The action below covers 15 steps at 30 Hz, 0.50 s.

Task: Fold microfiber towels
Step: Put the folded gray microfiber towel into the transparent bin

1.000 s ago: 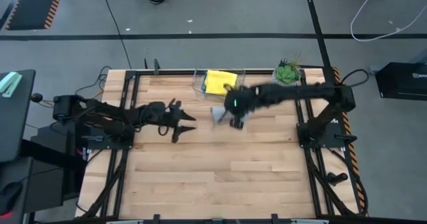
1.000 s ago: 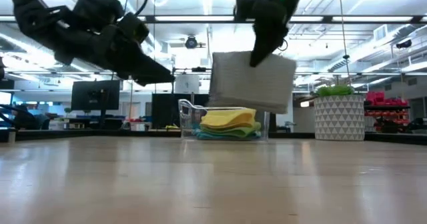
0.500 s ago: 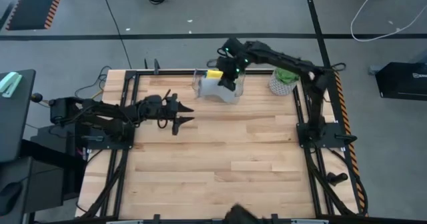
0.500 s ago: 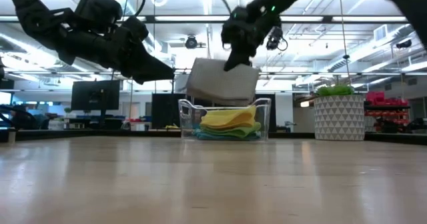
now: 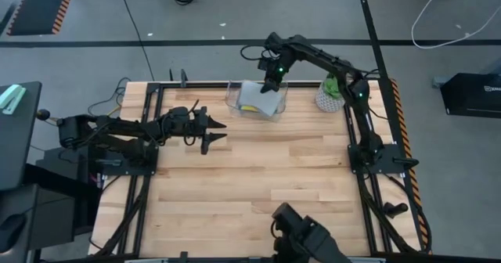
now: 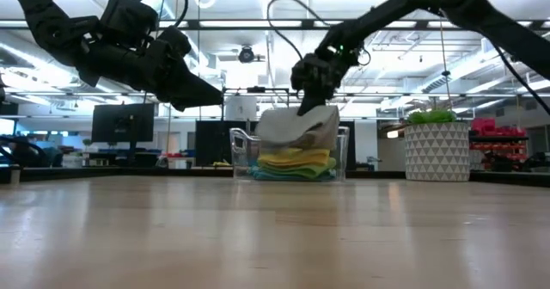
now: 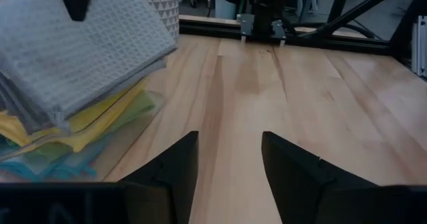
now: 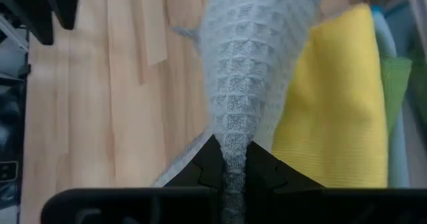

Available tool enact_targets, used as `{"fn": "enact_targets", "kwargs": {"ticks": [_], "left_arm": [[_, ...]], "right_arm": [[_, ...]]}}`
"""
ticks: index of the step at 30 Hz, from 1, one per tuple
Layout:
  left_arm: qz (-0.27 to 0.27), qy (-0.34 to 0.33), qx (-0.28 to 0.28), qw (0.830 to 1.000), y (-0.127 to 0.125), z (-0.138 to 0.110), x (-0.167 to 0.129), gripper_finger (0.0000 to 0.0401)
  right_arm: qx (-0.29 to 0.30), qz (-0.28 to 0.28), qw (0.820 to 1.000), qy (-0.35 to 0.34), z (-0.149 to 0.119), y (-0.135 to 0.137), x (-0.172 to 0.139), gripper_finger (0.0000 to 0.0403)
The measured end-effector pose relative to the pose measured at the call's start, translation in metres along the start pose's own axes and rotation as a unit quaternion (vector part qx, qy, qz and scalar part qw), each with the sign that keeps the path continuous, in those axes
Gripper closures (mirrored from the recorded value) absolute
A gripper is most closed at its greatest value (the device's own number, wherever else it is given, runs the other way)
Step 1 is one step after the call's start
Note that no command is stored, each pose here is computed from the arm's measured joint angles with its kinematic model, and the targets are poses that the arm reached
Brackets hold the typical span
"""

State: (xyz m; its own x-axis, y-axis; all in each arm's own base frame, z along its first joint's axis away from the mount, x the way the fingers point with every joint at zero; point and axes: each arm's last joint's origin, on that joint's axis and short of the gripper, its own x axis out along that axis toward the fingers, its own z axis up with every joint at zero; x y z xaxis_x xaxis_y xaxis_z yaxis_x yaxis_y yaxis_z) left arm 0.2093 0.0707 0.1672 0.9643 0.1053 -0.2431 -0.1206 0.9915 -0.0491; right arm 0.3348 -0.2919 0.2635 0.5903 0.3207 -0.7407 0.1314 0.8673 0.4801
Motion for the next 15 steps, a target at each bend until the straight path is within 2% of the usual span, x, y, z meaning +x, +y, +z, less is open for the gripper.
{"fn": "enact_targets", "kwargs": {"ticks": [7,15], "left_arm": [[0.000,0.002,-0.004,1.000,0.000,0.000,0.000,0.0229],[0.000,0.002,-0.004,1.000,0.000,0.000,0.000,0.0229]], "right_arm": [[0.006,0.016,1.000,0.005,-0.006,-0.026,0.014,0.0366],[-0.053,-0.108,0.993,0.012,0.001,-0.035,0.014,0.0332]]}}
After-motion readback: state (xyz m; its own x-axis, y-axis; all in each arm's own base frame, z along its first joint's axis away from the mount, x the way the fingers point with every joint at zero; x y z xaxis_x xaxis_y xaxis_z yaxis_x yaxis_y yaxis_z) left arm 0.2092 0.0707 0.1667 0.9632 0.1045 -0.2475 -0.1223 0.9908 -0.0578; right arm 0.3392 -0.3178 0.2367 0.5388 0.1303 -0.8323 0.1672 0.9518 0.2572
